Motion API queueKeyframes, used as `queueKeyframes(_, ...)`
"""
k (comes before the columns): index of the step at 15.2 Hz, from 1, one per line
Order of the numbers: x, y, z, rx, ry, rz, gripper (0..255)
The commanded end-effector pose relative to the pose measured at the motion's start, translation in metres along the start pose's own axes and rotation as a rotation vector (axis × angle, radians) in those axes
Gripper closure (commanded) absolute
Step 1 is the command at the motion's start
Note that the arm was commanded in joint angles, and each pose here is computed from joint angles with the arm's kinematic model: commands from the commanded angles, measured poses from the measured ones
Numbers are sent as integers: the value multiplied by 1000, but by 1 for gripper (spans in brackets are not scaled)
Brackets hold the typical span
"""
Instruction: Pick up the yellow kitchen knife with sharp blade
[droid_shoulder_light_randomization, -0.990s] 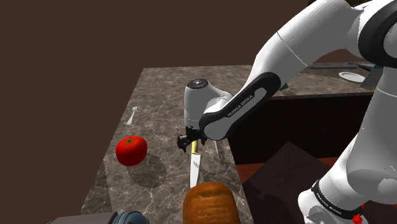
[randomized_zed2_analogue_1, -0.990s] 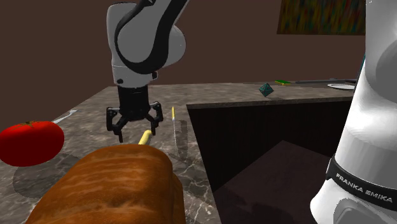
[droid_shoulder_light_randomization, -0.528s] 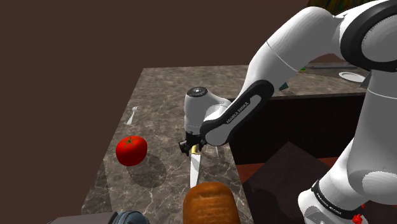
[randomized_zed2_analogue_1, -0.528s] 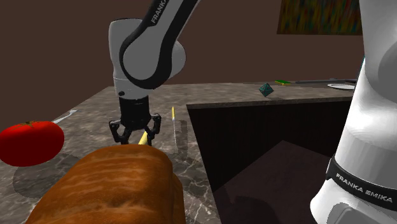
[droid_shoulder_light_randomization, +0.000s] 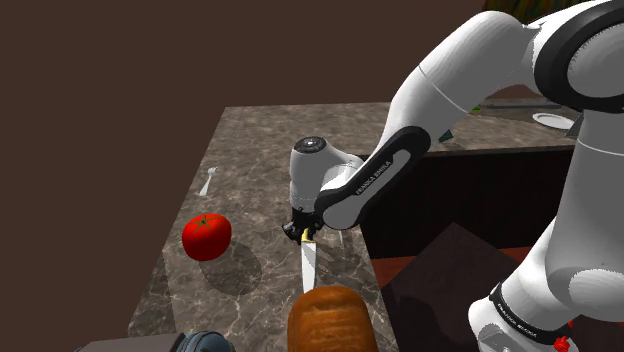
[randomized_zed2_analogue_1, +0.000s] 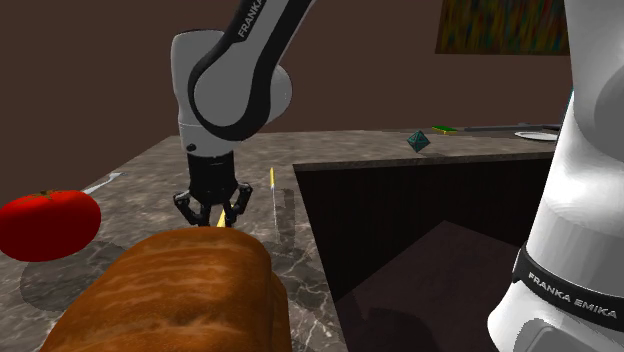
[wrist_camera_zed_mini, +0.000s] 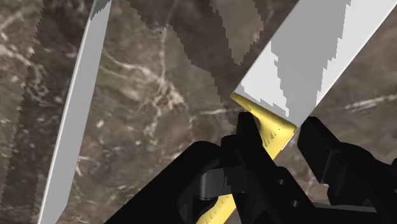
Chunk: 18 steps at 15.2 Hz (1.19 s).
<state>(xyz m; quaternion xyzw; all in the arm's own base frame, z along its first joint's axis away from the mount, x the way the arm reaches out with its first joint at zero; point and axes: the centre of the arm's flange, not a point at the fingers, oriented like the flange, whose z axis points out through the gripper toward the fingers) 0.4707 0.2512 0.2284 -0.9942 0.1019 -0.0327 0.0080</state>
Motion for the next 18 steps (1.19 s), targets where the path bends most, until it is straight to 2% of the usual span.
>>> queueKeyframes(1, 1, 0, -1, 0, 0, 0, 255)
queueKeyframes(16, 6, -2, -80, 0, 0, 0, 255)
queueKeyframes(18, 6, -2, -80, 0, 0, 0, 255)
